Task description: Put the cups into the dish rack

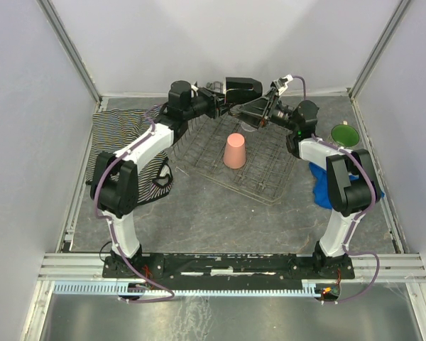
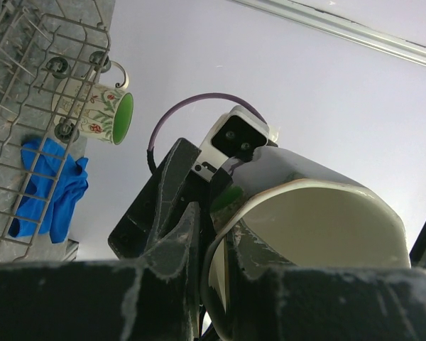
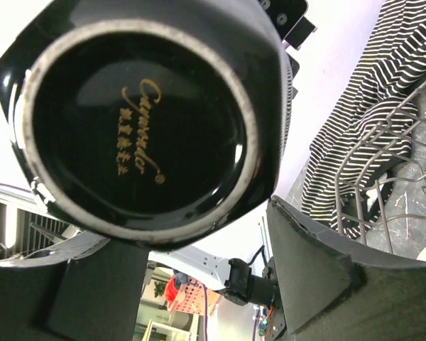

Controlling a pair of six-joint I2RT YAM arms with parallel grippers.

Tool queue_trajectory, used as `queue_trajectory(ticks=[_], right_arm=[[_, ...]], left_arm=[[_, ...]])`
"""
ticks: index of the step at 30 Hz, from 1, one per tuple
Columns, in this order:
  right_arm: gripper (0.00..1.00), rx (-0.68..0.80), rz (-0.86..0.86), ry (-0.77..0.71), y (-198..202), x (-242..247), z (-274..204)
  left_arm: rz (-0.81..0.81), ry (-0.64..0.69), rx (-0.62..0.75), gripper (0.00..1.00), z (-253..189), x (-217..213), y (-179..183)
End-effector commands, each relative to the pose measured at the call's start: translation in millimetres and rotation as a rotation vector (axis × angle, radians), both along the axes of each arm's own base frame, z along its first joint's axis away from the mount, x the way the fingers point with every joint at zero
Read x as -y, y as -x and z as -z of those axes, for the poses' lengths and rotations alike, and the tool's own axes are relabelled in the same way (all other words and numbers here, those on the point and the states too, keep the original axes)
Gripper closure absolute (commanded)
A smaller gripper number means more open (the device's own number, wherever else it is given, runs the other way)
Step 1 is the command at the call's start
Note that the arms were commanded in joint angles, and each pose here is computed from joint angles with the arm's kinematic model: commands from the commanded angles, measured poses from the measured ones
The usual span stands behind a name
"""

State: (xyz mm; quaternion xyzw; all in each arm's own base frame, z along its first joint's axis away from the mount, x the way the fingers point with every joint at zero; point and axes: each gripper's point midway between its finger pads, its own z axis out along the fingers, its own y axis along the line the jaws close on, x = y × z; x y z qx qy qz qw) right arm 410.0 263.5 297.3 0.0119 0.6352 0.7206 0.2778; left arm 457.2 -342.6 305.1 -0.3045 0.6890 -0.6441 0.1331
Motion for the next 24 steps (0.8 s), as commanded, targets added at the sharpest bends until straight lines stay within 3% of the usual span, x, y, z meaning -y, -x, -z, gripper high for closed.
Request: queue_trajectory(ticks=[1,12,24], right_arm=[[0.3,0.125,0.021,-0.037,7.4,-1.5,-35.4],[0.44,0.126,-0.004,-0.058,13.4,-13.6,-41.6],[0.48,0.118,0.009,-0.11,8.5,-14.9,-48.0]], left_arm=[[-0.005,0.125,0.196,0.97,-85.2,-2.6,22.7],[-0.001,0.132,0.203,0.97,-78.0,5.2,25.2],[0.002,0.135,0.204,0.97,-68.2,13.7,34.2]])
